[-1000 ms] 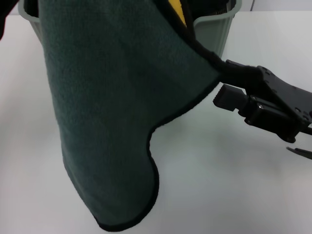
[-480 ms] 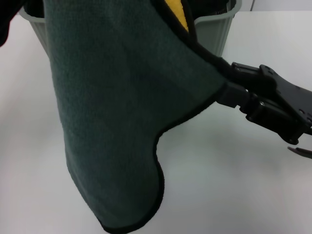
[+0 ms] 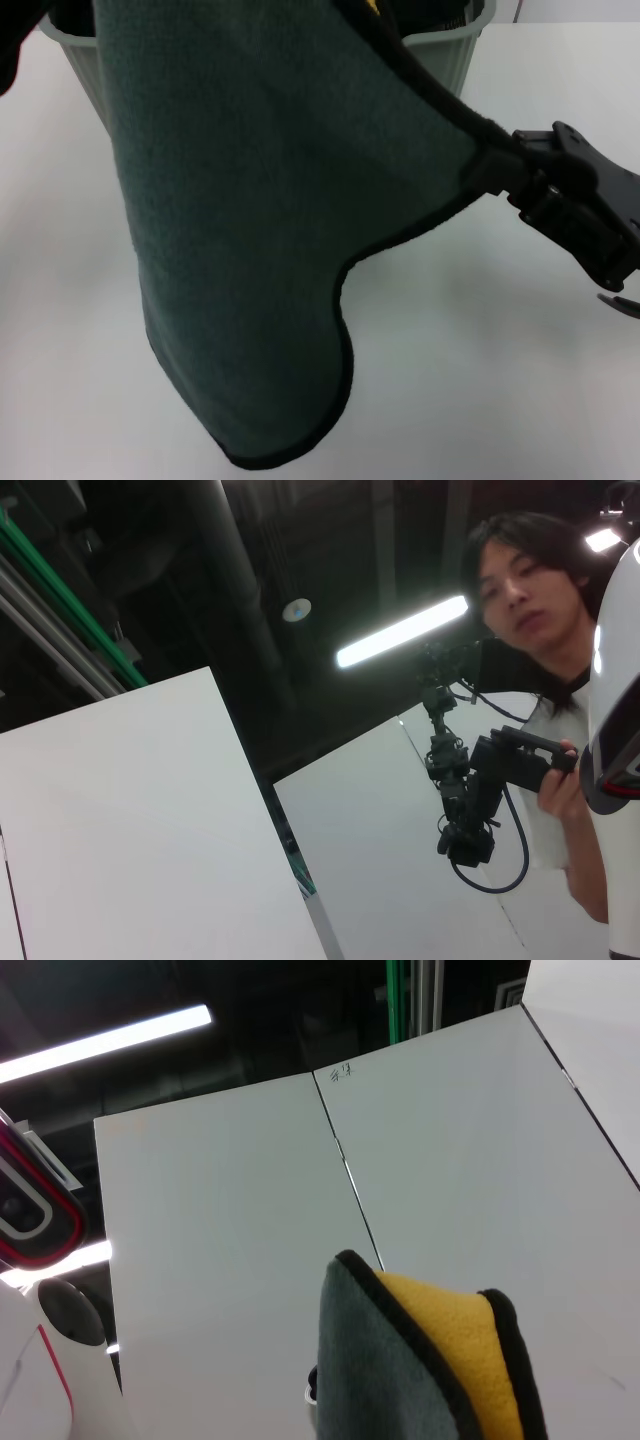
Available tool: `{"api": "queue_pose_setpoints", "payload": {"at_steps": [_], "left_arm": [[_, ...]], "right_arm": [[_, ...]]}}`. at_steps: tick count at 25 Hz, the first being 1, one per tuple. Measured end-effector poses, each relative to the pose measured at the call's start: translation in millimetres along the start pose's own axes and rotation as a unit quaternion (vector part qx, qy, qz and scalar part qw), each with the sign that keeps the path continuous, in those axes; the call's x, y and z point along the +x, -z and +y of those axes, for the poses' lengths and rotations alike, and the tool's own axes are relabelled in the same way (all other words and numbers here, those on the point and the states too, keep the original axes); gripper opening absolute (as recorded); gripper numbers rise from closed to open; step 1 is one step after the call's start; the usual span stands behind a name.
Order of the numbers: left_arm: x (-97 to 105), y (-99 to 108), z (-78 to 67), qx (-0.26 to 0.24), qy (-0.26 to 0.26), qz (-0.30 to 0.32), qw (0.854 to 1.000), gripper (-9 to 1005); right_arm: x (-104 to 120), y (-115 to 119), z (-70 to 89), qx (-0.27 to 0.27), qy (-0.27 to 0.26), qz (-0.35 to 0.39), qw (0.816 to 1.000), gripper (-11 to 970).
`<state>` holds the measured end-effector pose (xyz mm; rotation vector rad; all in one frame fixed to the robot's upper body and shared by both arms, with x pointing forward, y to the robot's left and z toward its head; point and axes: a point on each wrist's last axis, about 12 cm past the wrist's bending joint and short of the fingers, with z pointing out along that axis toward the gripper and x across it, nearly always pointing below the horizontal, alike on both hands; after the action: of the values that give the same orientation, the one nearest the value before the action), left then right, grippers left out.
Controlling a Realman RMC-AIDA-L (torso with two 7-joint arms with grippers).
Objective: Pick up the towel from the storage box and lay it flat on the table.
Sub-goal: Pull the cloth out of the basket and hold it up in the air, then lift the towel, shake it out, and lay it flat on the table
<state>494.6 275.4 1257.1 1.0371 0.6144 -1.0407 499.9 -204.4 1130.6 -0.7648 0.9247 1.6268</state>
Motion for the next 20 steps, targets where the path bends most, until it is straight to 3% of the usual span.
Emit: {"api": "queue_pose_setpoints", "payload": {"at_steps": [3,11,16,20], "left_arm": [[1,1,-0.1,-0.003,0.004,-0.001,1.000,30],[14,12,-10.0,-0.022,0.036,0.031,0.999,32],[34,21,-19.8,-0.046,0.068,0.101,0.991,33],[63,23,-31.1,-0.058,0.093,0.164,0.980,33]], "right_arm": [[0,0,-0.1,0.001,0.001,-0.001,1.000,18],[-11,6,-3.9,0.017,0.020,-0.013,1.000,12],[-40,14,-12.1,0.023,0.055,-0.005,0.998,13],[-70,1,-28.0,0.007,0.073,0.053,0.996,15]]}}
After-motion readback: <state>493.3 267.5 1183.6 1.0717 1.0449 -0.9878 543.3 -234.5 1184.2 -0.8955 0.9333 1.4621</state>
